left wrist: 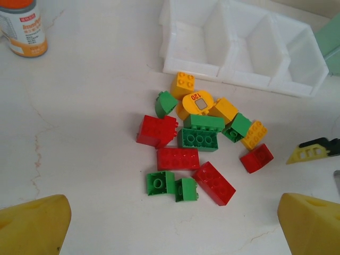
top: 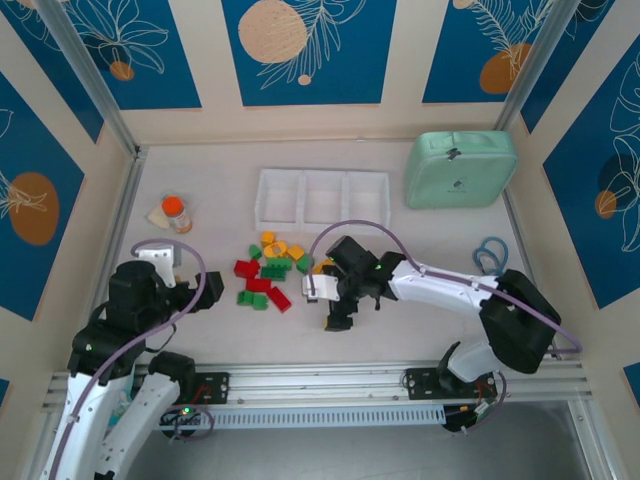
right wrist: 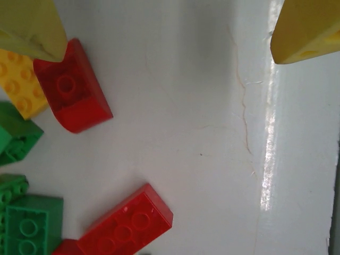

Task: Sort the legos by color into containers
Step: Move the lego to the bottom-center of the table.

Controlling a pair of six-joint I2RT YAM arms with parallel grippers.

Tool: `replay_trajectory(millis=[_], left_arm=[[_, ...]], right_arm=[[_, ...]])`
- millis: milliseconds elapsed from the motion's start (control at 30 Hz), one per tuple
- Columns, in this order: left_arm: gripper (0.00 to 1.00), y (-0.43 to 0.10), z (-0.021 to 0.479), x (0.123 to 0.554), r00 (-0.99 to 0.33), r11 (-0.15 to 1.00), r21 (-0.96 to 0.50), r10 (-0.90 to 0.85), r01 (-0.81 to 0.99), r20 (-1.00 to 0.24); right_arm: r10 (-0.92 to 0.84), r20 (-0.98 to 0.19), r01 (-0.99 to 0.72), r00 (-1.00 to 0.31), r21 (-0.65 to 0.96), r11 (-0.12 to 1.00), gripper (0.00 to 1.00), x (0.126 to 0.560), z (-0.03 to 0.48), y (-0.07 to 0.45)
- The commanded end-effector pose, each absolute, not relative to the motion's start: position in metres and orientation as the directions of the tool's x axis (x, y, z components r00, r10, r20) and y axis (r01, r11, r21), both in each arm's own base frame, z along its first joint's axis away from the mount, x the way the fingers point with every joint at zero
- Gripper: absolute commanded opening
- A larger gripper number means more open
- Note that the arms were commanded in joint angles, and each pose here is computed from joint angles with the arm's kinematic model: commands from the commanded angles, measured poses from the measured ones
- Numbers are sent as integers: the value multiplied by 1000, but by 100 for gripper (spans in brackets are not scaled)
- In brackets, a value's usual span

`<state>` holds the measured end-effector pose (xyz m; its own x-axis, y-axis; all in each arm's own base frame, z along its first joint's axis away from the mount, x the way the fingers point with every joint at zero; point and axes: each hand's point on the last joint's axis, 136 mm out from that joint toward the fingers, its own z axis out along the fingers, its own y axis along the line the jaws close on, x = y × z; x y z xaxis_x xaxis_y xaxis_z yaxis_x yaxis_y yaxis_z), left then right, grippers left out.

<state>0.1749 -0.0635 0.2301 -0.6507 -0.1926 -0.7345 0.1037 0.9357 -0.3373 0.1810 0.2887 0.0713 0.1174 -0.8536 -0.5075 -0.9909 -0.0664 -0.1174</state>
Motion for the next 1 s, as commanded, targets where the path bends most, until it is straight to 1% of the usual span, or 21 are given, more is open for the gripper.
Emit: replay_trajectory(millis=[0,100,233,367,567,800,967], left_arm=[[99,-61,234,175,-620,937,-334,-201,105,-758],[99,-60,235,173,-610,935,-338,-207,106,-764],[99,-59,237,172,-601,935,-337,-210,106,-771],[99,-59,239,172,-592,934,-340,-214,110,-777],[99,-58,241,171,-574,933,-339,-214,118,-790],[99,-59,245,168,-552,929,-344,-219,133,-805],[99,-57,247,167,-540,930,-343,-223,131,-812]], right_arm=[[-804,-548,-972,231,-172,-161,99,190,81,310],[-818,-541,-979,196,-153,-134,92,204,78,317],[-816,-538,-976,211,-165,-144,91,214,72,324],[-840,-509,-982,187,-115,-149,88,217,63,319],[-854,-490,-984,176,-78,-158,88,217,53,308],[-890,-419,-983,179,-38,-180,86,214,32,295],[-900,-402,-985,169,-40,-167,86,217,26,294]])
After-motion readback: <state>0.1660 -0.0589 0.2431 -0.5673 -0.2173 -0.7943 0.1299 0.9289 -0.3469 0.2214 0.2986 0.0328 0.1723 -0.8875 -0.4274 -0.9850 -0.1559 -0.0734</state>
